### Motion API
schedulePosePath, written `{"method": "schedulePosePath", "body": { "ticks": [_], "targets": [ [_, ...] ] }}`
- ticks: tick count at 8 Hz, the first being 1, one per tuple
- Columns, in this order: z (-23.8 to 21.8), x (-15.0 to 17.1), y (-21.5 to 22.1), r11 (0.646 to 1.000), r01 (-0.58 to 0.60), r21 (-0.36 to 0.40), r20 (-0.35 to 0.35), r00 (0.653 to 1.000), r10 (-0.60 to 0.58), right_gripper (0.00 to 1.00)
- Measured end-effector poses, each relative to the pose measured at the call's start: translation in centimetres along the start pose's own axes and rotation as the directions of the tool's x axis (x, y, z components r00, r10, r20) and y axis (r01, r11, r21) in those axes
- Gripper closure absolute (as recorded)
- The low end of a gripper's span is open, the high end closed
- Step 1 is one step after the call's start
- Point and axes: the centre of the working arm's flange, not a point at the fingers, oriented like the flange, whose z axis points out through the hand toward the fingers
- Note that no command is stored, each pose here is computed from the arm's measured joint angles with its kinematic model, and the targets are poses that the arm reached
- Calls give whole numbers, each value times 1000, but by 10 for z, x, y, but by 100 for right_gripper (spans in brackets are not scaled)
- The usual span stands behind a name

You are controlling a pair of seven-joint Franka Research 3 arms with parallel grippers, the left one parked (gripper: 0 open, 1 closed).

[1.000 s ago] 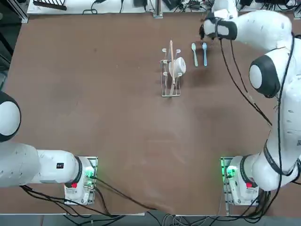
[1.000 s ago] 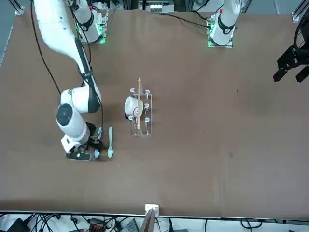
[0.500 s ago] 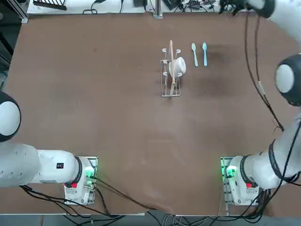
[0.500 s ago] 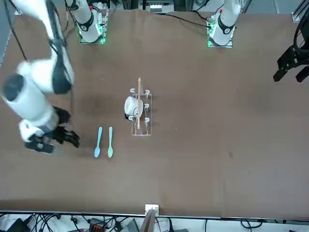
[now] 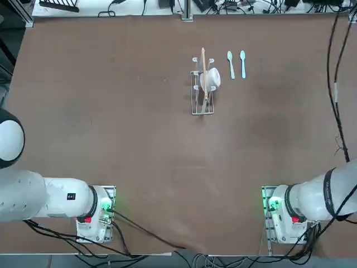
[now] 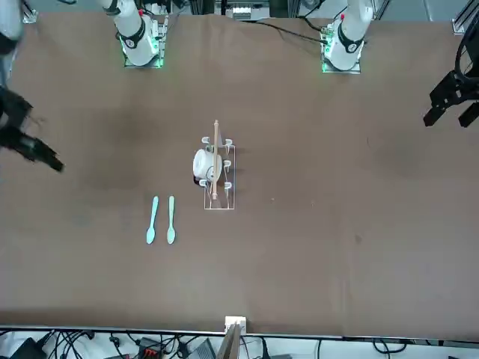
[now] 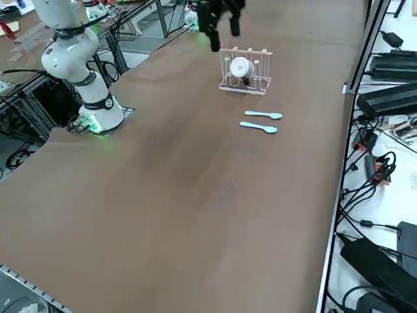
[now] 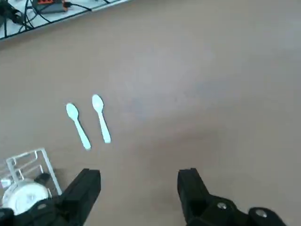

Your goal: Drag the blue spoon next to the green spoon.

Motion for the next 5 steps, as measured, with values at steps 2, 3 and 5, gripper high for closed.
{"method": "schedulePosePath", "body": {
  "ticks": [2,3,5],
  "targets": [
    [10,0,0,1000,6,-11,47,999,-6,0],
    [15,0,6,1000,4,-11,65,998,-4,0],
    [18,-5,16,1000,0,-16,69,998,1,0]
  ]
}}
